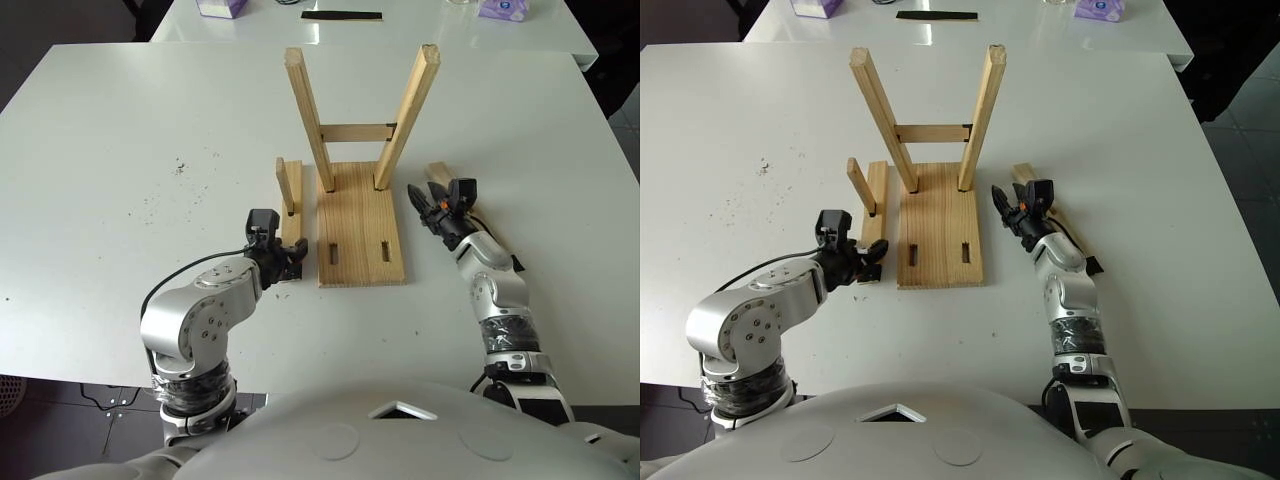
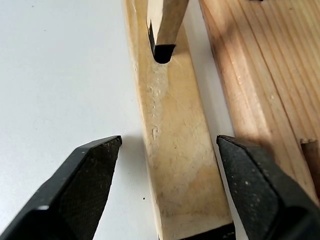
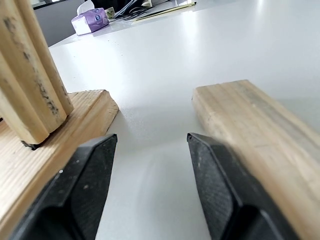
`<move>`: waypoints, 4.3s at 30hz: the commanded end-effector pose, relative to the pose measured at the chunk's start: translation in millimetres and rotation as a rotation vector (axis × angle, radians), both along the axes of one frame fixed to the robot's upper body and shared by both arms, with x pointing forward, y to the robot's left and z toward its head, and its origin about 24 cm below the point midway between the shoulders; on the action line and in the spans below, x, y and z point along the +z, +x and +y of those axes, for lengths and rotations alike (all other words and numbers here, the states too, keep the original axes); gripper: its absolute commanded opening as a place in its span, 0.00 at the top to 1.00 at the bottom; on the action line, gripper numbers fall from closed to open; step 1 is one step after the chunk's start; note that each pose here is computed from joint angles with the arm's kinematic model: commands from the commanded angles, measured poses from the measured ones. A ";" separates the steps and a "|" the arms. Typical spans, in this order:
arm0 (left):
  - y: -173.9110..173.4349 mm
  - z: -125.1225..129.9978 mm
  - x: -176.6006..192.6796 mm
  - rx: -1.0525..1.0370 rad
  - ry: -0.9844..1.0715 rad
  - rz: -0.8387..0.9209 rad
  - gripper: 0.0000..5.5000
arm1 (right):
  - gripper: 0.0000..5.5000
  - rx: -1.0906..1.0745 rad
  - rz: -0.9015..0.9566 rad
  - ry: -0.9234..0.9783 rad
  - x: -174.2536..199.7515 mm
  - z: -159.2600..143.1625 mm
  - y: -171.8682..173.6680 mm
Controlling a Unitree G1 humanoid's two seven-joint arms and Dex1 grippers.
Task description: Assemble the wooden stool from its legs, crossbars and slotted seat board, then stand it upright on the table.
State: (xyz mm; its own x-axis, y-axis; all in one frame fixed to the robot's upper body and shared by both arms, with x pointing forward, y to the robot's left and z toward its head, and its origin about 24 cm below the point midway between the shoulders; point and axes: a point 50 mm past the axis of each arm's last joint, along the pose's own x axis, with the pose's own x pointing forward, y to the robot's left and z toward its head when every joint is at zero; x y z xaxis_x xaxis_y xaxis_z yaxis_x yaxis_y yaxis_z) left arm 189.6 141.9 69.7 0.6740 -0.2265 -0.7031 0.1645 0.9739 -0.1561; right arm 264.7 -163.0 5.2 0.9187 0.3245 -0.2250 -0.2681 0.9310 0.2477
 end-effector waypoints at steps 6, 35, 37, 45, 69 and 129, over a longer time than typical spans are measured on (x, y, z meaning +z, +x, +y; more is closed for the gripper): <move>-2.9 11.0 -15.4 -0.087 0.137 0.029 0.35 | 0.53 -0.015 -0.049 0.126 19.5 11.9 -9.4; 18.4 11.9 -27.2 -0.065 0.079 -0.114 0.64 | 0.53 -0.054 -0.071 0.115 28.1 11.2 -2.2; 24.8 14.0 -20.6 -0.032 0.050 -0.165 0.64 | 0.53 -0.060 -0.076 0.119 29.0 8.7 -3.3; 36.1 43.3 39.9 0.207 -0.370 -0.445 0.64 | 0.53 -0.069 -0.132 0.186 50.6 -5.8 -3.9; 34.1 16.2 161.8 -0.833 -0.911 -0.913 0.64 | 0.53 1.117 -0.407 0.430 280.4 34.2 9.2; 40.7 35.1 110.3 -0.733 -0.674 -0.710 0.42 | 0.63 1.116 -0.477 0.347 273.5 20.5 -0.8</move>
State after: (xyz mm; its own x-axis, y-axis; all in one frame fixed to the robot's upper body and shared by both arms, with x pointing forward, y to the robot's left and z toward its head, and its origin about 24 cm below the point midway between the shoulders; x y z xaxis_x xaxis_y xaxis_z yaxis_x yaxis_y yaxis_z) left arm 227.2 160.1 194.5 0.2855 -0.9271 0.2428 0.9481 0.2363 -0.2125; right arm 264.8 -132.8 274.9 0.0387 0.9534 0.2992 -0.9884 -0.0074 0.1516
